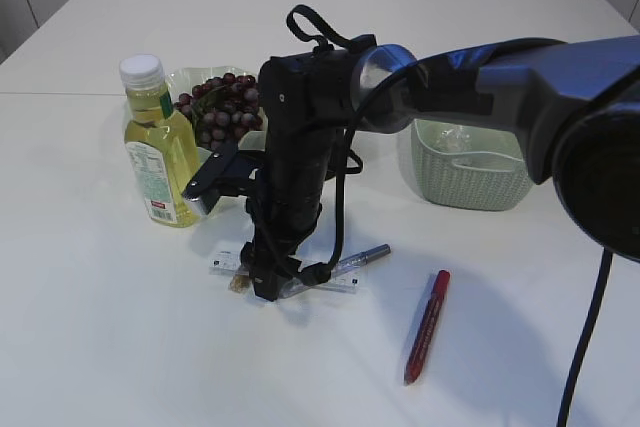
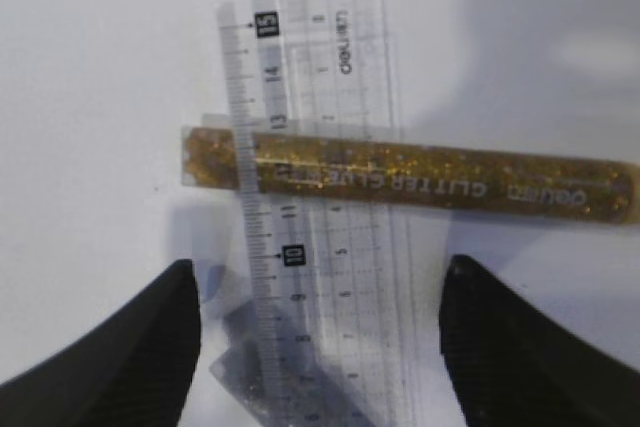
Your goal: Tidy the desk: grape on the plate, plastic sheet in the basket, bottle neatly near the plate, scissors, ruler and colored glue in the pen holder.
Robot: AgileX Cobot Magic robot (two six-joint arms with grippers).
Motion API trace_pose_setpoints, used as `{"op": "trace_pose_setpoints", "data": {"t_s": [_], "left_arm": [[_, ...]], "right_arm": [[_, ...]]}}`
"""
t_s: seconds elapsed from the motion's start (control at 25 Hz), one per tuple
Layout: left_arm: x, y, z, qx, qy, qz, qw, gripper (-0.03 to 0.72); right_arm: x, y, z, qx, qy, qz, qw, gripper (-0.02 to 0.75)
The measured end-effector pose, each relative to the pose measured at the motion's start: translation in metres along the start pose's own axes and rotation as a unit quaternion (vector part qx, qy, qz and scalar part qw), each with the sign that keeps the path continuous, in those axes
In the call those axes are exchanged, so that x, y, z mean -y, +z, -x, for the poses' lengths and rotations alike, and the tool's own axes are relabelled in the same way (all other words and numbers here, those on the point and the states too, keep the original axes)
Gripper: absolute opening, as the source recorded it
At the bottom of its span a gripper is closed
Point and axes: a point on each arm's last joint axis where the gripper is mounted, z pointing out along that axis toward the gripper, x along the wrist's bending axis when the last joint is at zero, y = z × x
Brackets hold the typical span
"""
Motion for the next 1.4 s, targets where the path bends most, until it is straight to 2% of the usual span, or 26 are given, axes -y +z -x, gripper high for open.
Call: {"op": "trace_pose_setpoints", "data": {"t_s": [0.28,0.6,0.68,1.4], "left_arm": [[0.000,0.000,0.000,0.000,0.000,0.000,1.000,0.308],[0.000,0.000,0.000,0.000,0.000,0.000,1.000,0.308],[0.000,0.000,0.000,0.000,0.000,0.000,1.000,0.308],[0.000,0.000,0.000,0.000,0.000,0.000,1.000,0.308]], "right_arm": [[0.000,0.001,0.000,0.000,0.000,0.000,1.000,0.565],[0.000,0.001,0.000,0.000,0.003,0.000,1.000,0.349],[0.000,0.001,0.000,0.000,0.009,0.000,1.000,0.315],[-0.007,-0.013,0.002,-0.003,0.069,0.000,0.998,0.300]]}}
